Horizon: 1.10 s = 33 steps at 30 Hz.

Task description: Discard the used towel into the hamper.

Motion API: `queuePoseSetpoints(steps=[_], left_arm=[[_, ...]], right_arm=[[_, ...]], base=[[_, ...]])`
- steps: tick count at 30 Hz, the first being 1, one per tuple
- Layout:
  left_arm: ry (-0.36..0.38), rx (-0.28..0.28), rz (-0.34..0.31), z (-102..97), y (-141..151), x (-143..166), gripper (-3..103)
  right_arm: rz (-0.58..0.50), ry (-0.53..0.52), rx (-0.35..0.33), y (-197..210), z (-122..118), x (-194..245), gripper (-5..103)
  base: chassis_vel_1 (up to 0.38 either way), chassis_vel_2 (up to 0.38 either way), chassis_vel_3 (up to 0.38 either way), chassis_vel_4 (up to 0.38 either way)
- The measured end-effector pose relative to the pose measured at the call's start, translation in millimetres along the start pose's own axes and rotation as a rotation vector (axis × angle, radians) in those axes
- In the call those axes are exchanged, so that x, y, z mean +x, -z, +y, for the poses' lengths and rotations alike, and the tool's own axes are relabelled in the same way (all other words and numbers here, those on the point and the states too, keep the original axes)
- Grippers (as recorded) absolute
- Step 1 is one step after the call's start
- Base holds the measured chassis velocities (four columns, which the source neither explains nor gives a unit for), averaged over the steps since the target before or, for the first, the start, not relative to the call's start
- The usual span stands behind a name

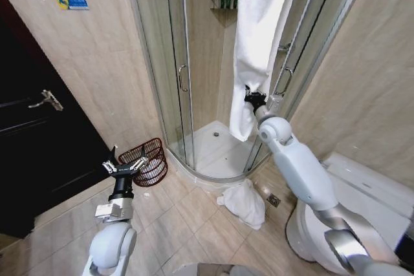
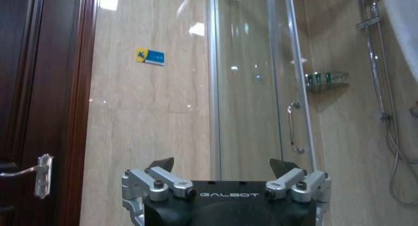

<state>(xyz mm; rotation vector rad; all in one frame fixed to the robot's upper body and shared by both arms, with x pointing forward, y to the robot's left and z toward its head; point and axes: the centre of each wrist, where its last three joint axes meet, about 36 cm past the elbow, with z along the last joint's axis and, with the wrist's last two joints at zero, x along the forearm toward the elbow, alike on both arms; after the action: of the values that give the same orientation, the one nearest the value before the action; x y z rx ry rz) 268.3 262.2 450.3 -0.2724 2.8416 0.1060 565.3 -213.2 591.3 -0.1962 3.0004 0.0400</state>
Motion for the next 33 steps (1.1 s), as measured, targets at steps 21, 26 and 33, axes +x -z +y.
queuePoseSetpoints(steps=[21, 26, 33], left_arm=[[0.020, -0.007, -0.018, 8.0, 3, 0, 99], [0.029, -0.007, -0.023, 12.5, 4, -3, 99], [0.033, -0.008, -0.027, 15.4, 4, -1, 99]], right_arm=[[0.021, -0.008, -0.017, -24, 5, -7, 7], [0.031, -0.011, -0.019, -32, 5, -4, 7], [0.037, -0.025, 0.011, -46, -1, -10, 7]], base=[[0.000, 0.000, 0.000, 0.000], [0.000, 0.000, 0.000, 0.000], [0.000, 0.000, 0.000, 0.000]])
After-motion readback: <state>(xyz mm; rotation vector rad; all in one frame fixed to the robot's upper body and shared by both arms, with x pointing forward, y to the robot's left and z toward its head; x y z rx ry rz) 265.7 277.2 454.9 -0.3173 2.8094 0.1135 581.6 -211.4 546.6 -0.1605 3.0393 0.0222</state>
